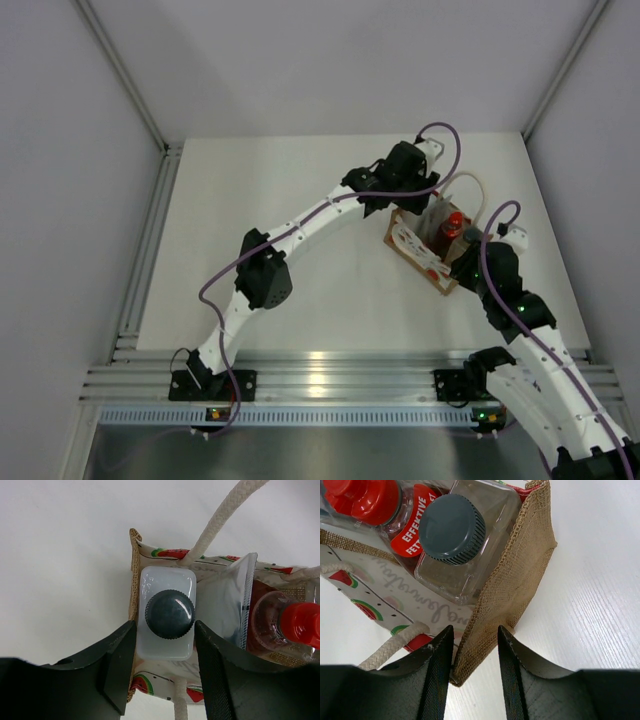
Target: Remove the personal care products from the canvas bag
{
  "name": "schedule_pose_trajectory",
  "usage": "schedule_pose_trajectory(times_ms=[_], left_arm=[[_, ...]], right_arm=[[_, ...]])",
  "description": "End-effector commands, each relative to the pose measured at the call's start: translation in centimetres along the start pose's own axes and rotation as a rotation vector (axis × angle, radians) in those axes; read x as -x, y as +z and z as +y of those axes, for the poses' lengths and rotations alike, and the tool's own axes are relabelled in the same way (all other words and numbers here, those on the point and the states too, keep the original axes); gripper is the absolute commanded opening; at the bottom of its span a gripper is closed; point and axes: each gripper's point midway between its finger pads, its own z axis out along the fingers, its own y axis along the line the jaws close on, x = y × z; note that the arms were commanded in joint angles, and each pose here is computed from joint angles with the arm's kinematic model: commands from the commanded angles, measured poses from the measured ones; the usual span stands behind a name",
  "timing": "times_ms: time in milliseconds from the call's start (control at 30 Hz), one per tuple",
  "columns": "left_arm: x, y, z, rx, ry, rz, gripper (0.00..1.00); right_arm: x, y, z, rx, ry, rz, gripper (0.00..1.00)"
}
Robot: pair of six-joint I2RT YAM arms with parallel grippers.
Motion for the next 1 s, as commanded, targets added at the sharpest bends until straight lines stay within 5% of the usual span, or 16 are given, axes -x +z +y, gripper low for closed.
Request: schedule_pose_trajectory(times_ms=[0,767,967], left_arm=[[1.3,0.8,-0.3,-0.017,0.001,-0.051,0.55],[-0.5,1.9,-0.4,0.057,0.095,-0.025,0.54],[-2.1,2.8,0.4,0.091,0.105,0.010,0.64]], right_arm=[[0.3,-0.4,-0.3,-0.003,-0.010,-0.002,0.39],[0.3,-0.5,-0.2,0.005,-0.014,-0.005,0.40],[0.4,-0.6,-0.2,0.009,-0.014,-0.008,0.40]])
